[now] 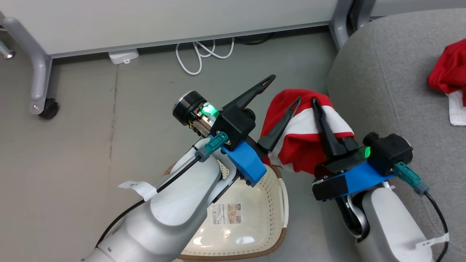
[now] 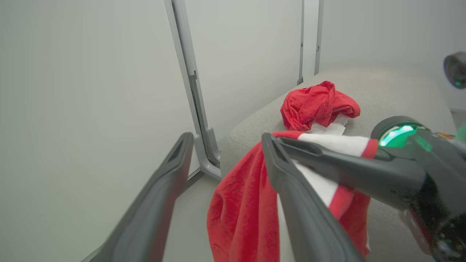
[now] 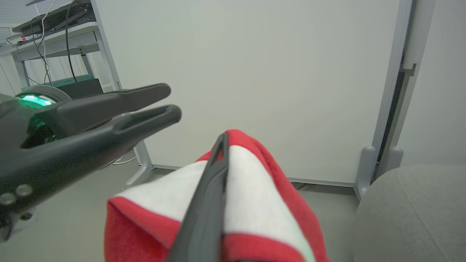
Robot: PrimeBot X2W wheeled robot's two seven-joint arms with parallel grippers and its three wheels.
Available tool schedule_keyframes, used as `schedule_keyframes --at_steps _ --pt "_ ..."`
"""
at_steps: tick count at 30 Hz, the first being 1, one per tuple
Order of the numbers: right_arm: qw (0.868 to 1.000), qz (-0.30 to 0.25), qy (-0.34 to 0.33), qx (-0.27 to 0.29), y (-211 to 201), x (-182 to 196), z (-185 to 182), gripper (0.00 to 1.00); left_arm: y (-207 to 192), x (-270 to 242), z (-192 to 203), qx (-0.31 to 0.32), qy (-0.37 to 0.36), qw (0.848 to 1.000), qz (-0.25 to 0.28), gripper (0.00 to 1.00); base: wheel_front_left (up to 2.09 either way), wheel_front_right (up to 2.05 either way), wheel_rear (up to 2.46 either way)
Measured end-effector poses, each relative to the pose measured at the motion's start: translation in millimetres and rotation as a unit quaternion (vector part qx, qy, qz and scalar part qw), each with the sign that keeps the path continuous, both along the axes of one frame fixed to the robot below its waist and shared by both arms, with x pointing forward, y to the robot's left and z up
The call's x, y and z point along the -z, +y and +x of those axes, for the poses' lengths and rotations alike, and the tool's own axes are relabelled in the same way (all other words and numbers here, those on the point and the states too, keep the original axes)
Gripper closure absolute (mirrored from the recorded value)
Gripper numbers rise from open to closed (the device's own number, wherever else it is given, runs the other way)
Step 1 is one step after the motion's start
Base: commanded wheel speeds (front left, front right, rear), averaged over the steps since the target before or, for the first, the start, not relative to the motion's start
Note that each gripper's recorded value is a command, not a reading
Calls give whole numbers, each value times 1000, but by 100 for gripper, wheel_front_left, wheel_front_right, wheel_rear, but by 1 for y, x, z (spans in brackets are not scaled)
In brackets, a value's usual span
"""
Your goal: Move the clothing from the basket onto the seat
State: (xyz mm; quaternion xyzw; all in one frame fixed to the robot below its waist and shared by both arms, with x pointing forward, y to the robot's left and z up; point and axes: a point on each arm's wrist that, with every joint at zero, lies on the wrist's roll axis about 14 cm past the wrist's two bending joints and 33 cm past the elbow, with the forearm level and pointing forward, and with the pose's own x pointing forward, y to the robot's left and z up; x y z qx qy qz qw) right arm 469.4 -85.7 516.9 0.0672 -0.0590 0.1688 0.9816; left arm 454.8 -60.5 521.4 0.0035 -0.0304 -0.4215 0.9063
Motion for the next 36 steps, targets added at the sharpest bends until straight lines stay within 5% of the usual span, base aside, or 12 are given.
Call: schedule_keyframes --at_steps 20,36 --pt "991 -13 17 135 -99 9 -24 100 -60 22 -19 92 20 996 -1 0 0 0 0" --pt "983 -29 14 182 -132 7 -38 100 -80 30 -28 123 29 992 -4 0 0 0 0"
